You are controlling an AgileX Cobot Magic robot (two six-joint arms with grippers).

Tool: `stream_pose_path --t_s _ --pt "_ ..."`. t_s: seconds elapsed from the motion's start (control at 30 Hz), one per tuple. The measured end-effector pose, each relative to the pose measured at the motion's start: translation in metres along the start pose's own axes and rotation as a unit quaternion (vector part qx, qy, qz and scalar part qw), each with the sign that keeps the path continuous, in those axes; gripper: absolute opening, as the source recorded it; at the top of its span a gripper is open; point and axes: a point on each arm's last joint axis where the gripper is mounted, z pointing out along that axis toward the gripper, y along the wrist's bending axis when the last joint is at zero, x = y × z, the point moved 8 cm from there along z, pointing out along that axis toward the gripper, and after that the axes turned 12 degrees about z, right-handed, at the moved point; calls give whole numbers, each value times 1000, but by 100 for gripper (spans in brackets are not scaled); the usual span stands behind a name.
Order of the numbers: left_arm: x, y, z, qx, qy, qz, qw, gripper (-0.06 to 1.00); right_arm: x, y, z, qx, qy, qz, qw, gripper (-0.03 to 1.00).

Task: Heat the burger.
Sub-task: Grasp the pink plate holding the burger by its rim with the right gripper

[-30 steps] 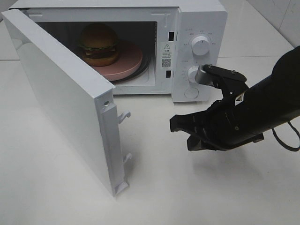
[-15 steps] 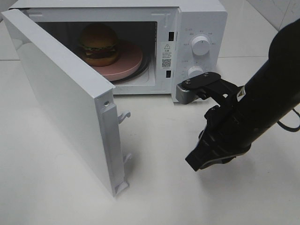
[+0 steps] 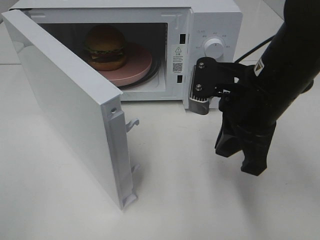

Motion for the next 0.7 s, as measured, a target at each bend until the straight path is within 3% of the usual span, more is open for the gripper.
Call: stream_pose_path --t_s 0.13,0.17,0.23,0.37,0.4,0.57,0.67,0.7 --pt "0 0 0 0 0 0 1000 97 -10 -14 -12 35 -4 -114 993 7" --pt "0 0 0 0 0 0 1000 97 -10 -14 -12 35 -4 -114 993 7" --pt "0 0 0 0 0 0 1000 97 -15 -21 -19 54 -1 -182 982 8" --pt "0 0 0 0 0 0 1000 97 -17 -26 -23 70 3 -236 969 10" --pt "0 0 0 0 0 0 1000 97 -20 -30 -24 81 3 -268 960 12" --pt "0 0 0 0 0 0 1000 97 -26 -36 -26 105 -4 -309 945 17" --pt "0 0 0 0 0 0 1000 97 -32 -43 -28 128 -11 -329 935 23" --pt "0 0 0 0 0 0 1000 97 -36 -47 -30 146 -18 -335 931 30"
